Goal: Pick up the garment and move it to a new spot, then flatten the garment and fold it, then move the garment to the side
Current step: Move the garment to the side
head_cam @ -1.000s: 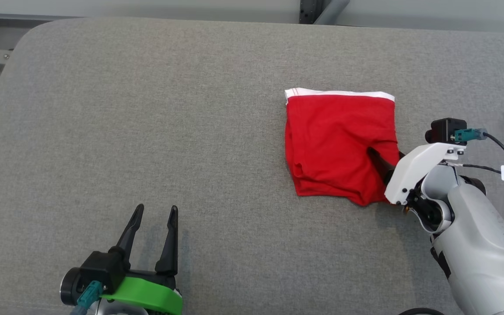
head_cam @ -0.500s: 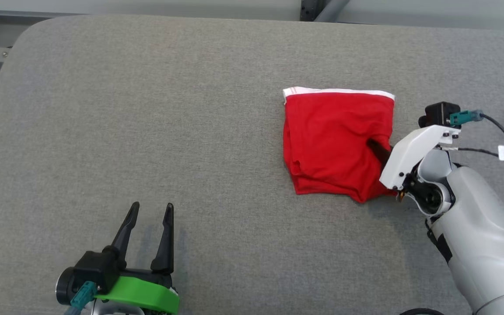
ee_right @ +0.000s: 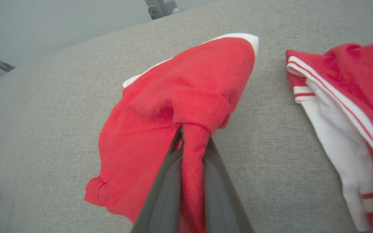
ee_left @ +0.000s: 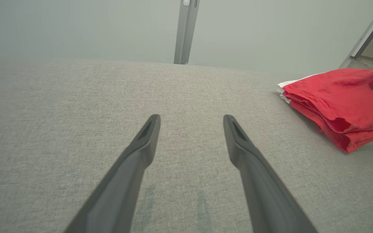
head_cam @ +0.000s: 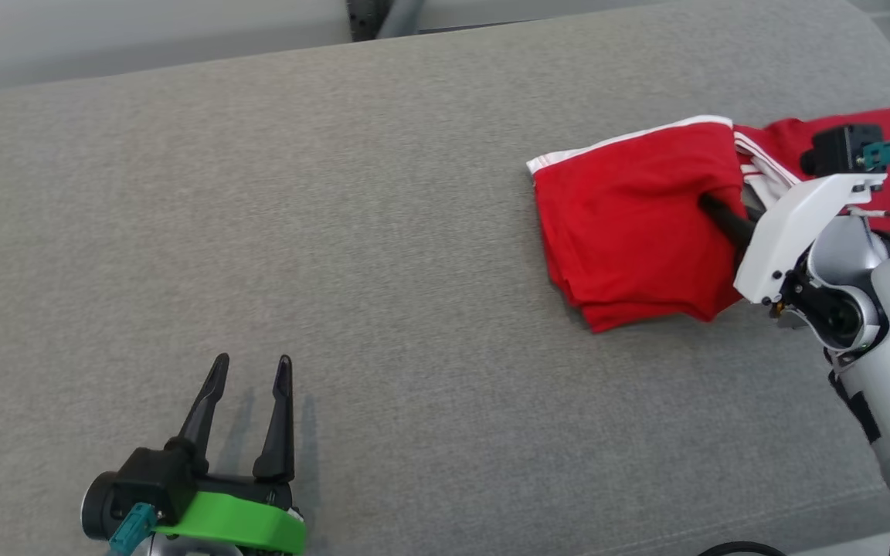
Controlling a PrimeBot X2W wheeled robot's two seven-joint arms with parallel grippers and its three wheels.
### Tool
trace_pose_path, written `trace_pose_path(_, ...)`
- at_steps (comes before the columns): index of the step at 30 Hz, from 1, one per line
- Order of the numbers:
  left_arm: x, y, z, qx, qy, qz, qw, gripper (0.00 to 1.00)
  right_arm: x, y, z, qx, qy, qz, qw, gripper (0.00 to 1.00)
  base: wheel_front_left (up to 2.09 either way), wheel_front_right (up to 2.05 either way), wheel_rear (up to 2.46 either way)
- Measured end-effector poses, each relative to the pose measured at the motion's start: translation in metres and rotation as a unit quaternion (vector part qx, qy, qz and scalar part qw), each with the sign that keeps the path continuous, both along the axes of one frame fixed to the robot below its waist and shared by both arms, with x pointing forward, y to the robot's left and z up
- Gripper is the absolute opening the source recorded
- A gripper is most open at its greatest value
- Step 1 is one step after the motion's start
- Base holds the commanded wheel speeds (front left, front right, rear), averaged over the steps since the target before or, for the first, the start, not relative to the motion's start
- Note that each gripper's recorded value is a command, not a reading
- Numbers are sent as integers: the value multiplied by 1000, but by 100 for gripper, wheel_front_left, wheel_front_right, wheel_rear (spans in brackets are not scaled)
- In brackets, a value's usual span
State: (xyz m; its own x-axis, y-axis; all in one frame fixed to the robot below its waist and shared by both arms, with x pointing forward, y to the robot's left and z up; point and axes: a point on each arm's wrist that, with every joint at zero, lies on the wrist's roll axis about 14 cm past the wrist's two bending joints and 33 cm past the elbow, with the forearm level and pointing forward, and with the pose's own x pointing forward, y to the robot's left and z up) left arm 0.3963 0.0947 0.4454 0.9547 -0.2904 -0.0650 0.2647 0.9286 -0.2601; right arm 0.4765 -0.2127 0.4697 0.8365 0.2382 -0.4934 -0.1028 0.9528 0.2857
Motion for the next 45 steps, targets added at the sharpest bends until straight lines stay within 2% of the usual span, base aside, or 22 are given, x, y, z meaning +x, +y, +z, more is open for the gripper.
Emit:
trace_pose_path(6, 13, -43, 0, -8, -8, -71, 997, 100, -7, -54, 33, -60, -12, -37, 997, 0, 0, 0, 0)
trace_pose_path(10, 22, -60, -4, -15, -7, -97, 995, 100, -3, -84, 51, -102, -3, -57, 993, 0, 0, 0, 0)
trace_pose_path(14, 26, -62, -10, -19, 1, -98, 995, 100, 4, -99, 60, -132, 19, -61, 989, 0, 0, 0, 0)
trace_pose_path(19, 23, -46, -19, -16, 16, -75, 997, 100, 6, -120, 52, -162, 78, -65, 981, 0, 0, 0, 0)
trace_pose_path(21, 21, -36, -25, -13, 25, -61, 998, 100, 5, -138, 46, -209, 113, -67, 969, 0, 0, 0, 0)
trace_pose_path(24, 19, -28, -29, -13, 32, -49, 998, 100, 2, -152, 34, -250, 141, -66, 956, 0, 0, 0, 0)
trace_pose_path(35, 18, -14, -37, -17, 48, -25, 998, 100, 7, -186, 5, -370, 154, -51, 915, 0, 0, 0, 0)
trace_pose_path(36, 18, -14, -38, -17, 50, -25, 998, 100, 7, -190, 5, -385, 153, -49, 909, 20, 0, 0, 0)
trace_pose_path(37, 18, -14, -39, -18, 52, -25, 998, 100, 7, -193, 4, -389, 154, -50, 907, 46, 0, 0, 0)
trace_pose_path(38, 18, -14, -39, -19, 52, -25, 998, 100, 7, -195, 4, -398, 151, -49, 904, 100, 0, 0, 0)
trace_pose_path(40, 18, -14, -40, -19, 53, -26, 998, 100, 4, -205, 2, -410, 154, -56, 897, 100, 0, 0, 0)
trace_pose_path(45, 17, -15, -39, -19, 52, -28, 998, 100, 0, -214, 0, -398, 140, -77, 903, 100, 0, 0, 0)
